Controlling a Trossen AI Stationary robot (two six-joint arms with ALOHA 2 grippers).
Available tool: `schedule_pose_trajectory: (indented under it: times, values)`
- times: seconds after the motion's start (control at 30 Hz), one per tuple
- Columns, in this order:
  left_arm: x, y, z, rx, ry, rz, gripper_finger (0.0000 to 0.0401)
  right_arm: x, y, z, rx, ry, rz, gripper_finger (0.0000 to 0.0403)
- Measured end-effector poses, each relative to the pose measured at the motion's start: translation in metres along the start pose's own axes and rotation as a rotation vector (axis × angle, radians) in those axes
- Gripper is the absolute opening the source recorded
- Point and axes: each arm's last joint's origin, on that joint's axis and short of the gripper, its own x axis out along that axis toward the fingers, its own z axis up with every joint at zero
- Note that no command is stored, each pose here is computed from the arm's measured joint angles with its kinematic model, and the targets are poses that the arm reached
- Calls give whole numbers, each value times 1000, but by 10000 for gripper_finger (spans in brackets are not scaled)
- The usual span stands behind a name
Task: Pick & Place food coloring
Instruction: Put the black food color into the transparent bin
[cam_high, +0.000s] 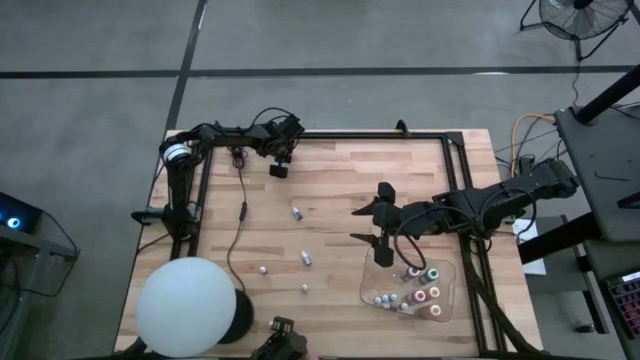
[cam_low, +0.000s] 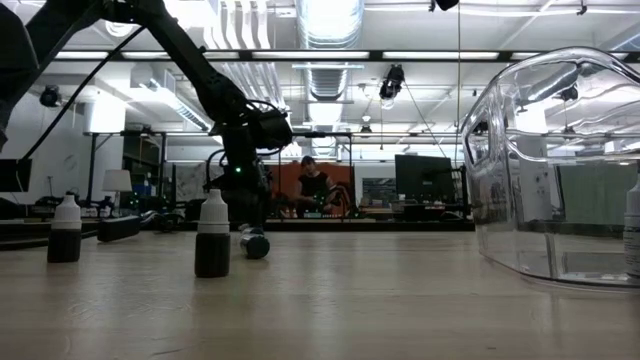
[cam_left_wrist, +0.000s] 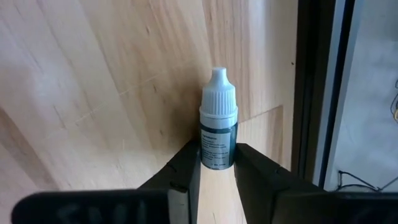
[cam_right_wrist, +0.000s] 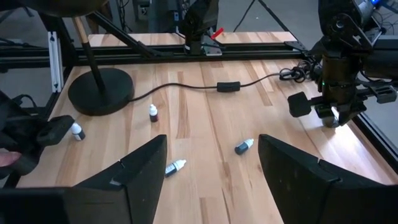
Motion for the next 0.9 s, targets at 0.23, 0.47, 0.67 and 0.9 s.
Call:
schedule_pose_trajectory:
  times: [0.23, 0.47, 0.67, 0.9]
  values:
    - [-5, -3, -2, 71, 19, -27, 61, 0, 0, 0, -10, 0, -1, 240]
    - [-18, -7, -6, 224, 46, -77, 52, 0, 0, 1, -52, -7, -2, 238]
    - [-33, -1, -21, 335, 113, -93, 51, -1, 0, 4, -101, -25, -7, 238]
    - [-45, 19, -45, 469, 166, -103, 50, -10, -2, 17, -71, -69, -32, 236]
